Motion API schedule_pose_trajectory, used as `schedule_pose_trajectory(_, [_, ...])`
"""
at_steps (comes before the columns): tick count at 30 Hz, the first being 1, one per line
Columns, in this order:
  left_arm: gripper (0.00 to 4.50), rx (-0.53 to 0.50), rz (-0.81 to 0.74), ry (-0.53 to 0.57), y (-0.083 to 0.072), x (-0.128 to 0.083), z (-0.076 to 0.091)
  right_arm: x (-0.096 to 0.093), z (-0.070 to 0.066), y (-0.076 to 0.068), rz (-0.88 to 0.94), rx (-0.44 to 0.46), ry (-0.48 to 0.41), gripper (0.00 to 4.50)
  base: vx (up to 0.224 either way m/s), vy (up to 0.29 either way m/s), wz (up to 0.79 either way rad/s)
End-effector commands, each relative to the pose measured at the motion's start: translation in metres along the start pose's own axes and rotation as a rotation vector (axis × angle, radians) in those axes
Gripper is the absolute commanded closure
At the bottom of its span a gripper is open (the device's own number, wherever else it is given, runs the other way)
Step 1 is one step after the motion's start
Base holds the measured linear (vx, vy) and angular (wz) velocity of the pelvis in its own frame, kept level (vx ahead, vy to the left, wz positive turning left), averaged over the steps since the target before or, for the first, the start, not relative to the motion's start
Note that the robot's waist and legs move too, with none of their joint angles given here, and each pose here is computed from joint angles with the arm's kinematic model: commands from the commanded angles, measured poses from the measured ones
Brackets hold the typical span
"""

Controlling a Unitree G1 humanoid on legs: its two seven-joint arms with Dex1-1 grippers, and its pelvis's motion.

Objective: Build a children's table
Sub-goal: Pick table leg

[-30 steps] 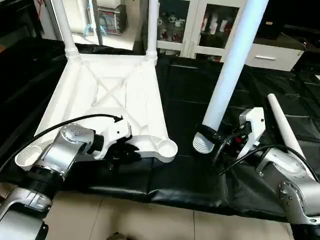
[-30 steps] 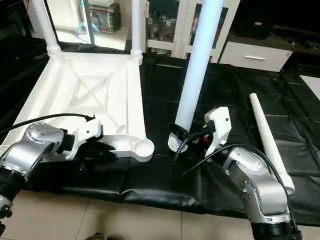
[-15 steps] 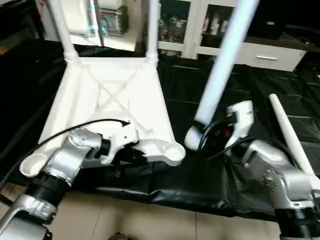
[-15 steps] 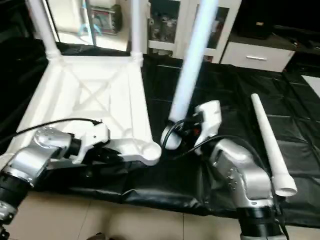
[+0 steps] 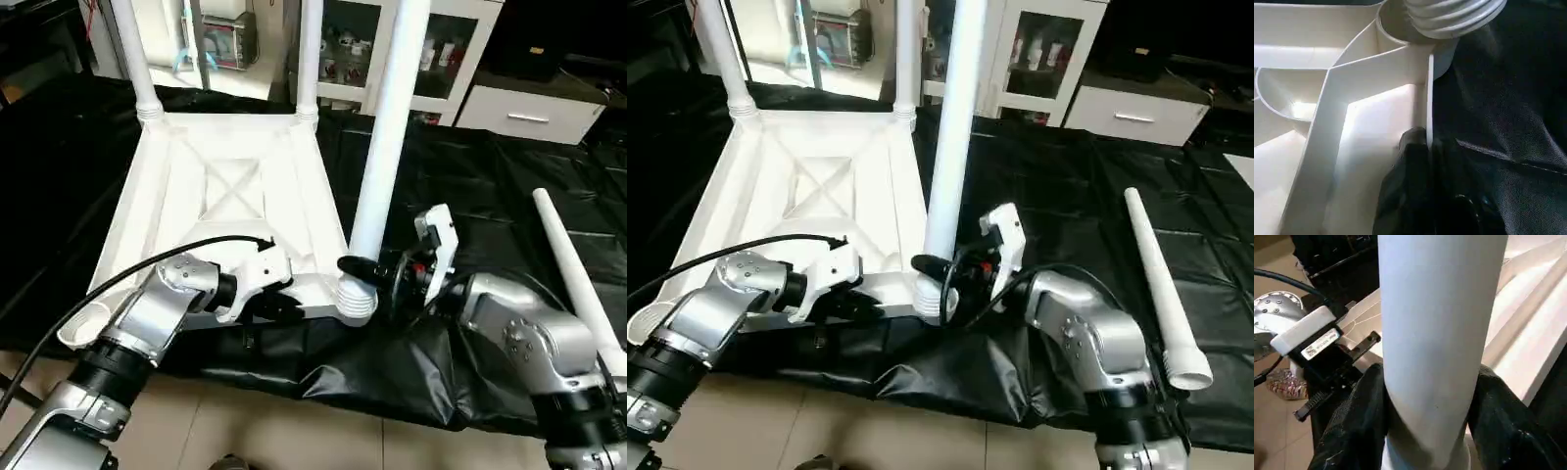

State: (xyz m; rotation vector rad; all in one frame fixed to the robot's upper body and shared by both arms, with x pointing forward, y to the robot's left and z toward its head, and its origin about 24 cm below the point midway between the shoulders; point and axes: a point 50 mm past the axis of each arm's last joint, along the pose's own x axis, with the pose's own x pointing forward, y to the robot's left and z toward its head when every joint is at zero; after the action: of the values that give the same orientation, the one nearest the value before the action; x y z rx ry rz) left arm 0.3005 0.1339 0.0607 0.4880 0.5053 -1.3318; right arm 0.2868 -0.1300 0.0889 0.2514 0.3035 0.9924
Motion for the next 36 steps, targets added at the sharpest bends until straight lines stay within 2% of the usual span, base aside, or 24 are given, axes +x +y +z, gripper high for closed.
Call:
schedule_pose_trajectory(1, [4.49, 0.002, -0.068, -0.065, -0.010, 0.015, 0.008, -0.003, 0.003, -0.003, -0.011, -0.041, 0.001, 2.64, 0.000, 0.000, 0.00])
schedule_pose_trajectory(9, [4.49, 0.004, -0.071, -0.054, -0.011, 0.012, 0.006, -0.002, 0.001, -0.006, -0.017, -0.064, 0.021, 2.64, 0.000, 0.000, 0.00])
schedule_pose_trajectory(16, [4.49, -0.001, -0.082, -0.053, -0.013, 0.011, 0.006, -0.006, 0.000, -0.016, -0.060, -0.050, 0.032, 2.64, 0.000, 0.000, 0.00])
schedule_pose_trajectory(18, [4.49, 0.001, -0.086, -0.052, -0.013, 0.012, 0.006, -0.005, -0.004, -0.018, -0.056, -0.063, 0.066, 2.64, 0.000, 0.000, 0.00])
schedule_pose_trajectory(30, [4.49, -0.001, -0.086, -0.040, -0.012, 0.010, 0.005, 0.010, -0.012, -0.016, -0.036, -0.145, 0.132, 2.64, 0.000, 0.000, 0.00])
schedule_pose_trajectory(36, [4.49, -0.007, -0.072, -0.037, -0.010, 0.007, 0.003, 0.009, -0.020, -0.016, -0.038, -0.138, 0.145, 2.64, 0.000, 0.000, 0.00])
